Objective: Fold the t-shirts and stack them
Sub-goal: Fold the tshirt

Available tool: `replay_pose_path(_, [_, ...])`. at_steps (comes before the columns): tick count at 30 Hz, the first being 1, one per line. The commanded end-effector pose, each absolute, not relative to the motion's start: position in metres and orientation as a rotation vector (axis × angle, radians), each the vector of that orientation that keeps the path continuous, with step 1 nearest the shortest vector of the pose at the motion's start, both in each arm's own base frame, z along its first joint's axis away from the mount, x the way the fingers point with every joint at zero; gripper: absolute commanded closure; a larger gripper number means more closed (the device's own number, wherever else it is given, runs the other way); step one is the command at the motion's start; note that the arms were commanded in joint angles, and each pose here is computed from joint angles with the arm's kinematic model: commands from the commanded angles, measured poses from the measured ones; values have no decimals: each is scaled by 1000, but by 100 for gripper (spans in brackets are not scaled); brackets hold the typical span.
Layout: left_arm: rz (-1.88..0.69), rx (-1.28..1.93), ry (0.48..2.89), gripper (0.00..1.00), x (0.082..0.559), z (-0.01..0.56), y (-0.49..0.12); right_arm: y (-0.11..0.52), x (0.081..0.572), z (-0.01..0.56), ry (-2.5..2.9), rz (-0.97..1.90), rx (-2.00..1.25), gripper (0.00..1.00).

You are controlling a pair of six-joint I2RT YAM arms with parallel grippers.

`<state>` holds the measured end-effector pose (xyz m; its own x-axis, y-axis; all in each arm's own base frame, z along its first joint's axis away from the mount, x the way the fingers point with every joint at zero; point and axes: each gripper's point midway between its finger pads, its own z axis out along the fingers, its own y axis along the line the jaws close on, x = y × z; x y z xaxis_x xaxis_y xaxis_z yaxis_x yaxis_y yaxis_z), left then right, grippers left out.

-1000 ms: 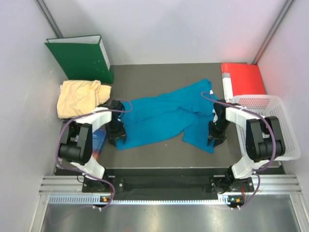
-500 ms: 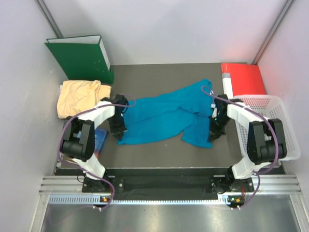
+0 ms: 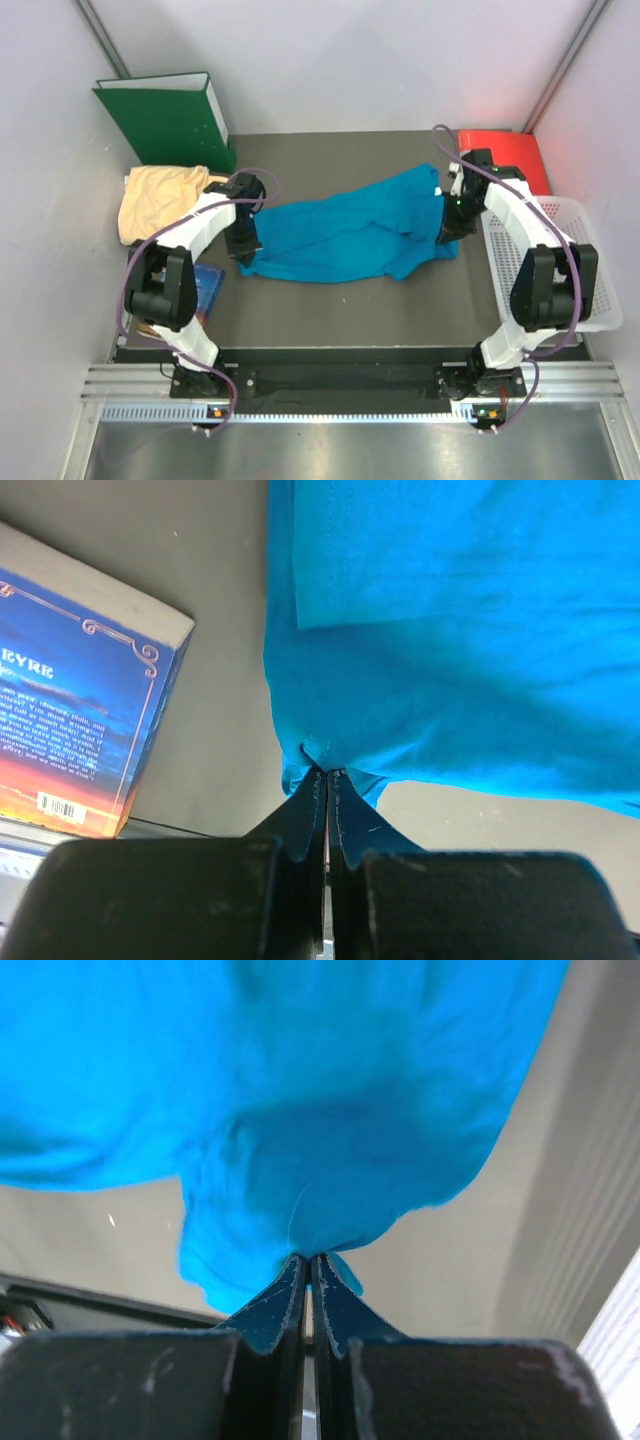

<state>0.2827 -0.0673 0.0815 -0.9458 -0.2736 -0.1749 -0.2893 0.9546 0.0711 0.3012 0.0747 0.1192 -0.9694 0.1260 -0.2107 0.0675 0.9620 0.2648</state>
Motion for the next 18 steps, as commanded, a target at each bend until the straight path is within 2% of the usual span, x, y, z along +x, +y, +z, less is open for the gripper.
replay_pose_path(1, [226,-493,2956,100,289,75,-52,63,337,132,2827,378,136,100])
replay_pose_path(10, [154,-627,2930,100,313,69,-34,86,400,151,2686,559,120,100])
replay_pose_path(18, [87,-654,2958,100,340,53,-39,103,434,140,2655,695,96,100])
